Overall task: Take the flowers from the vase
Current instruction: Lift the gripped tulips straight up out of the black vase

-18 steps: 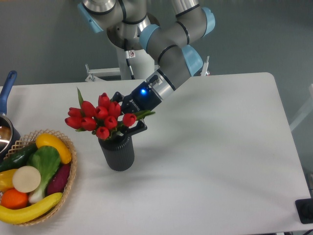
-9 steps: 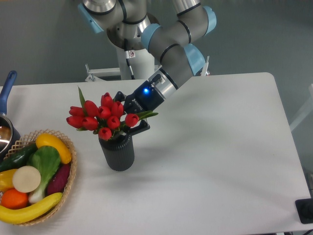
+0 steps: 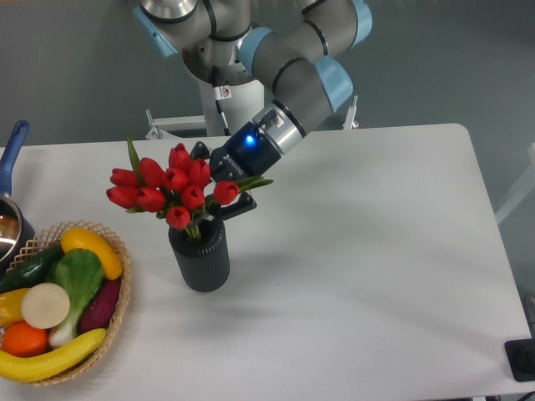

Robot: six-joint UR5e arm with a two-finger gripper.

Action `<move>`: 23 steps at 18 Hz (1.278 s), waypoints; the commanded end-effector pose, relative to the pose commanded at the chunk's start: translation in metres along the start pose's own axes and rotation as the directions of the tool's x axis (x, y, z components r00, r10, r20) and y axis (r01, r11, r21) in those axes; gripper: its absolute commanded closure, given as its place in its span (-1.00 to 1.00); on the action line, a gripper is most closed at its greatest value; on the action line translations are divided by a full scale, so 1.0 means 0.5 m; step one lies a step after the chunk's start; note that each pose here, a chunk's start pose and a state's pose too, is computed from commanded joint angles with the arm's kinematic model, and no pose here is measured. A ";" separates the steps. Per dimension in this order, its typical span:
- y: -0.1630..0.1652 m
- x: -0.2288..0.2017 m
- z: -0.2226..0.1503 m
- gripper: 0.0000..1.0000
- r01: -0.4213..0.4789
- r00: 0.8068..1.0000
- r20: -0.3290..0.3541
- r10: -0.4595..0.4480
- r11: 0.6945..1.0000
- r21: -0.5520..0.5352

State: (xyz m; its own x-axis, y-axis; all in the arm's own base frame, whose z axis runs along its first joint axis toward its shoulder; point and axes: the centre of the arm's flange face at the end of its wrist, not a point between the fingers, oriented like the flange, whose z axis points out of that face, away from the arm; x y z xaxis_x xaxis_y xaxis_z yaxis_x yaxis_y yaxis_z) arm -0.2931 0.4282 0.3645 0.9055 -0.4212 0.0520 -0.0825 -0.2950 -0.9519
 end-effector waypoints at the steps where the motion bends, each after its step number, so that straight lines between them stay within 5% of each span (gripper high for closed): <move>1: -0.009 0.000 -0.003 0.05 0.004 1.000 0.003 -0.004 1.000 0.002; 23: -0.282 0.025 -0.087 0.05 0.094 0.994 0.052 -0.099 0.992 0.086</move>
State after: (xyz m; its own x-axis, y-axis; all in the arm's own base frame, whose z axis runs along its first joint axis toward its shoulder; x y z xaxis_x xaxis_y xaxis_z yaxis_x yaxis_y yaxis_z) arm -0.2881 0.4270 0.5124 0.9297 -0.3447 0.1300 0.0392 -0.2583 -0.9653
